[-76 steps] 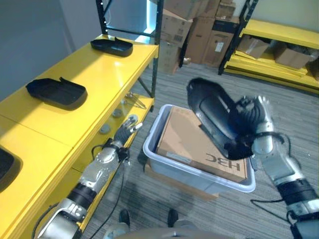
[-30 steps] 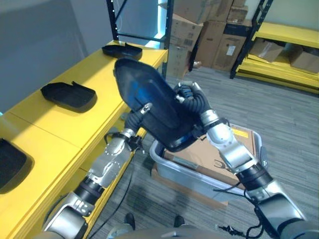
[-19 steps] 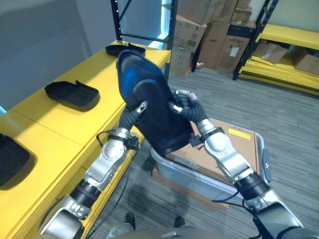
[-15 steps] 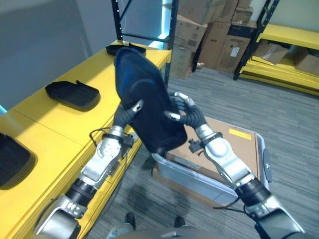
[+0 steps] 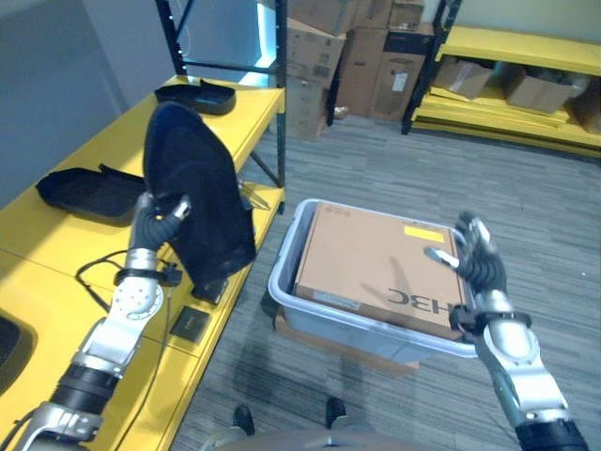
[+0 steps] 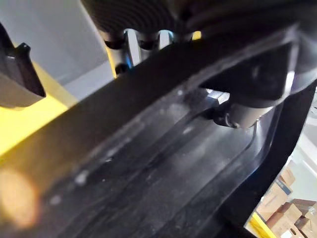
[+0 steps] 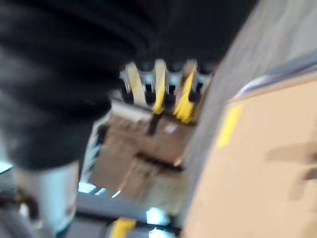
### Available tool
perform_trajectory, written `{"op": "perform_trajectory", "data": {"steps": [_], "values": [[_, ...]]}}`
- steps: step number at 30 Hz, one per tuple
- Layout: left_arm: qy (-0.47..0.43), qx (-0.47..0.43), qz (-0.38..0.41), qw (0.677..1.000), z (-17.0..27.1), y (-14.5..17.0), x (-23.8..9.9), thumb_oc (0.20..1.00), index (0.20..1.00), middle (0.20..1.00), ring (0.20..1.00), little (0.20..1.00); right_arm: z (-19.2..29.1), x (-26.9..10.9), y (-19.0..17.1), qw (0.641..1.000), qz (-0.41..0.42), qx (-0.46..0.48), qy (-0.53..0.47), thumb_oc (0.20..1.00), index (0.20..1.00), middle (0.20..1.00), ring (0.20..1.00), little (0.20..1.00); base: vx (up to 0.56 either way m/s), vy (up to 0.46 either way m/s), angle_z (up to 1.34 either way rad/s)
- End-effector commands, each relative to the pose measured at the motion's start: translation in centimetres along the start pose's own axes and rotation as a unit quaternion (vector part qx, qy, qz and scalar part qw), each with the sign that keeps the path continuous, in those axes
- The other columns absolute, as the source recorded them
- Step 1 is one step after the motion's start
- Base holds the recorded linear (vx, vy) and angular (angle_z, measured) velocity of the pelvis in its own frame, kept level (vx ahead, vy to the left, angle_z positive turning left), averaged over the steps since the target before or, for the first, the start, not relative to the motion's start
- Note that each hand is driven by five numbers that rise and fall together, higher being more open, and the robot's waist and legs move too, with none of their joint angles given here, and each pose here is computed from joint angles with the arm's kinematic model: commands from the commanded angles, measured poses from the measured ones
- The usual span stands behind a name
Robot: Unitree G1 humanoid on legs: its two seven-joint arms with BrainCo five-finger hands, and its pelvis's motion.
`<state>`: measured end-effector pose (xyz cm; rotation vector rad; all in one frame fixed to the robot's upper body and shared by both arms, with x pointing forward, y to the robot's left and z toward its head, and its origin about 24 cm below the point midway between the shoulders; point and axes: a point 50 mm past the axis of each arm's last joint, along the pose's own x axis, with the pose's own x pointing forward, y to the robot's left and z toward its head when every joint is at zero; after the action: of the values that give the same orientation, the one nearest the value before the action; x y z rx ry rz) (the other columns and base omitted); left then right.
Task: Move parts from the plastic box to the shelf.
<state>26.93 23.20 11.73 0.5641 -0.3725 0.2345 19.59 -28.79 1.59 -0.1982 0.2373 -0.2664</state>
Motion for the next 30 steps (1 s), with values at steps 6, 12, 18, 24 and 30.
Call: {"op": "perform_trajectory", "data": {"steps": [6,12,18,24,30], "values": [[-0.204,-0.163,0.009,0.965,6.7,0.9,1.3,0.200,0.200,0.200,0.200,0.200,-13.2,-4.5,3.7,0.950,0.092,0.005,0.300,1.000,1.000,1.000,1.000,1.000,0.00,-0.047,0.02],[-0.238,-0.241,-0.054,0.939,9.1,-1.5,0.9,0.200,0.200,0.200,0.200,0.200,-19.2,-9.9,5.5,0.863,0.101,0.043,0.494,1.000,1.000,1.000,1.000,1.000,0.02,-0.212,1.22],[-0.249,-0.241,-0.068,0.936,10.3,-0.9,0.5,0.200,0.200,0.200,0.200,0.200,-20.9,-12.6,5.4,0.805,0.152,-0.040,0.572,1.000,1.000,1.000,1.000,1.000,0.00,-0.182,0.72],[-0.236,-0.261,-0.069,0.933,10.0,0.2,-0.1,0.200,0.200,0.200,0.200,0.200,-19.3,-9.0,6.4,0.826,0.172,-0.059,0.533,1.000,1.000,1.000,1.000,1.000,-0.13,-0.037,0.99],[-0.215,-0.251,-0.060,0.942,8.4,0.3,-1.2,0.200,0.200,0.200,0.200,0.200,-18.2,-6.8,5.6,0.831,0.149,-0.052,0.533,1.000,1.000,1.000,1.000,1.000,-0.09,0.136,0.99]]}}
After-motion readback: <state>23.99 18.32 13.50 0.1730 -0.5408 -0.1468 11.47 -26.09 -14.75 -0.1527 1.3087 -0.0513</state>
